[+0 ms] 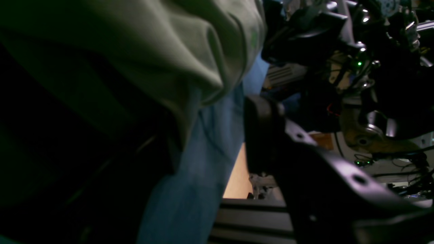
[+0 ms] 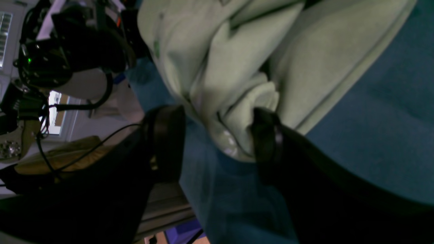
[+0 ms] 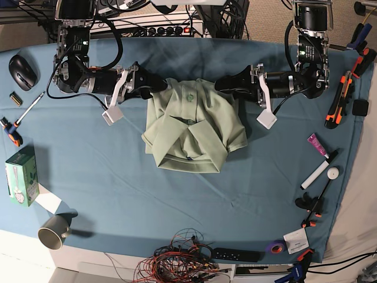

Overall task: Fold the T-shirt properly
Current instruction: 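Press both grippers against opposite sides of the shirt to square it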

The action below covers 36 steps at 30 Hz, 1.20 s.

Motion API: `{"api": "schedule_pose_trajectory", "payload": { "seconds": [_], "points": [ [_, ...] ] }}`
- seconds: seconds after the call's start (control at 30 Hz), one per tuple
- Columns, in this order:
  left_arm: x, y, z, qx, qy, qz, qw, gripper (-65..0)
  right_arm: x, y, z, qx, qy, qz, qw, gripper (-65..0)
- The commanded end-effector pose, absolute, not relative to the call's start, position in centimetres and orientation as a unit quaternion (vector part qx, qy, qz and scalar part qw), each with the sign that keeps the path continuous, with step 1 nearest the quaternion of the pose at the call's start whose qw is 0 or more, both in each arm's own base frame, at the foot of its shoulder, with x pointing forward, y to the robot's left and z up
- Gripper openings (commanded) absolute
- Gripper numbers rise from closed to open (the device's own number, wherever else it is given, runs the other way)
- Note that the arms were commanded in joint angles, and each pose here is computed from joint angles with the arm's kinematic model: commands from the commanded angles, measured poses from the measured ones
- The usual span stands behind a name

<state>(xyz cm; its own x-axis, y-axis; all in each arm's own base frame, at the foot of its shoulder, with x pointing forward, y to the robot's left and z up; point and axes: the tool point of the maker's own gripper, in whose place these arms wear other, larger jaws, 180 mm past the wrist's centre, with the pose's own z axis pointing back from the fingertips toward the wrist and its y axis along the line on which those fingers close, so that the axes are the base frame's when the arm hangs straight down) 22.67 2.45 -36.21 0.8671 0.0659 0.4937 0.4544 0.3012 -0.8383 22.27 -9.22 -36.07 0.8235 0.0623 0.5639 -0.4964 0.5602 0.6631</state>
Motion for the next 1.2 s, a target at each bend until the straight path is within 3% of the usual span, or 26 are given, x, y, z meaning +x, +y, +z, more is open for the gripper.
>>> {"api": "schedule_pose_trajectory", "payload": {
  "seconds": [0.0, 0.17, 0.3, 0.4, 0.53, 0.57, 1.17],
  "points": [
    [23.6, 2.6, -35.0, -0.583, -0.247, -0.127, 0.763, -38.0, 23.1, -9.3, -35.0, 0.442, -0.267, 0.167, 0.840, -32.6],
    [23.6, 2.6, -35.0, -0.583, -0.248, -0.126, 0.763, -38.0, 22.8, -9.3, -36.4, 0.415, -0.253, 0.173, 0.856, -34.3],
    [23.6, 2.6, -35.0, -0.583, -0.249, -0.126, 0.763, -38.3, 22.9, -8.4, -36.3, 0.427, -0.257, 0.168, 0.851, -48.4],
    [23.7, 2.6, -35.0, -0.583, -0.250, -0.125, 0.763, -45.7, 22.9, -7.9, -36.2, 0.432, -0.258, 0.166, 0.848, -56.3],
    [24.0, 2.8, -35.5, -0.567, -0.256, -0.123, 0.773, -62.8, 22.9, -8.1, -36.4, 0.428, -0.257, 0.167, 0.850, -63.2],
    [24.2, 2.9, -35.8, -0.560, -0.259, -0.122, 0.777, -65.0, 22.8, -8.1, -36.5, 0.425, -0.255, 0.167, 0.852, -64.0],
    [23.9, 6.9, -37.8, -0.492, -0.242, -0.146, 0.824, -65.0, 22.5, -10.7, -38.3, 0.360, -0.230, 0.187, 0.885, -65.0]
  ]
}}
